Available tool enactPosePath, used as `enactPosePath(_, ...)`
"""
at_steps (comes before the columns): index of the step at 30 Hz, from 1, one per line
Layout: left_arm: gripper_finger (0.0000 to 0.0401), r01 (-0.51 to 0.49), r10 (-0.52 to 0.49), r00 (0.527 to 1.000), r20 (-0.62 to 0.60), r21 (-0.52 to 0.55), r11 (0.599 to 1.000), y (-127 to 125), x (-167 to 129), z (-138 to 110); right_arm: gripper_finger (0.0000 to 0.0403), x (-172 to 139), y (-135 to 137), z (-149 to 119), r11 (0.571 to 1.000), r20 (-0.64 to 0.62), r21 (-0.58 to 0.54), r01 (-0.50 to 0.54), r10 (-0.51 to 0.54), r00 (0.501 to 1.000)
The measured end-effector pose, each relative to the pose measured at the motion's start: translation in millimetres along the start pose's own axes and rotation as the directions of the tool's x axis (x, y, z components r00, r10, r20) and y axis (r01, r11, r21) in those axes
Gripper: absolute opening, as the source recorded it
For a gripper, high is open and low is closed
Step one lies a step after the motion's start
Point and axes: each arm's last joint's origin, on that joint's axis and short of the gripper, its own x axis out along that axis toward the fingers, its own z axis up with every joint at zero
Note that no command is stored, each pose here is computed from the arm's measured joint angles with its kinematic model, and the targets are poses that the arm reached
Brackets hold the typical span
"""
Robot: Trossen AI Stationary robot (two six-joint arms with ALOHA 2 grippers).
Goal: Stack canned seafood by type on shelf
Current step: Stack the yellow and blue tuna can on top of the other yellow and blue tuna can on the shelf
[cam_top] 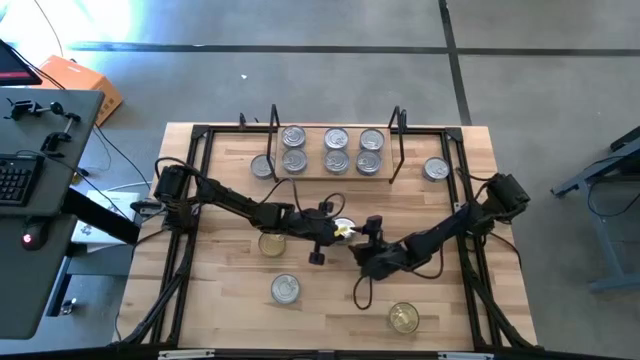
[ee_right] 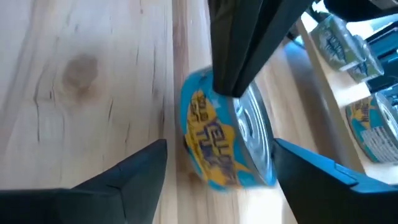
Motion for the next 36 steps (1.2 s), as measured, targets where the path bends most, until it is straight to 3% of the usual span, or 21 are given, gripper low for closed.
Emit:
enactPosePath(7,0.0001,-0.004,0.004,0.999,0.041,0.005,1.000,-0.2,-0.7,4.5,0.0233,5.9,-6.0,-5.1,1.000,0.071,0.011,0.007,-0.008,0.997)
enactPosePath(14,0.0001,-0.031,0.031,1.000,0.005,0.003,1.000,4.4,-18.8,13.7,0.0121,7.8,-8.0,1.6,0.999,0.074,0.045,-0.018,0.015,0.997)
enactPosePath(19,0.0000,-0.117,0.116,0.982,-0.152,0.001,0.993,11.6,-59.0,21.1,0.0120,5.4,-8.9,18.1,0.999,0.063,0.032,-0.020,0.018,0.998)
enactPosePath(24,0.0000,-0.273,0.225,0.906,-0.359,-0.089,0.958,12.4,-104.8,14.1,0.0120,0.1,-19.8,52.5,0.999,-0.007,-0.017,0.034,-0.034,0.999)
enactPosePath(27,0.0000,-0.363,0.298,0.854,-0.426,-0.080,0.928,-0.4,-126.0,-0.6,0.0120,-2.1,-41.2,78.2,0.993,-0.070,-0.057,0.107,-0.110,0.991)
enactPosePath(29,0.0000,-0.405,0.334,0.844,-0.419,-0.090,0.910,-10.2,-136.2,-10.9,0.0120,-1.1,-61.6,92.8,0.983,-0.125,-0.109,0.146,-0.159,0.979)
enactPosePath(32,0.0000,-0.420,0.344,0.863,-0.371,-0.147,0.895,-27.1,-144.0,-27.2,0.0120,10.5,-98.9,106.0,0.975,-0.192,-0.169,0.145,-0.177,0.965)
enactPosePath(36,0.0000,-0.389,0.320,0.900,-0.296,-0.216,0.895,-49.0,-146.4,-49.8,0.0120,41.7,-162.8,103.8,0.979,-0.250,-0.171,0.107,-0.149,0.957)
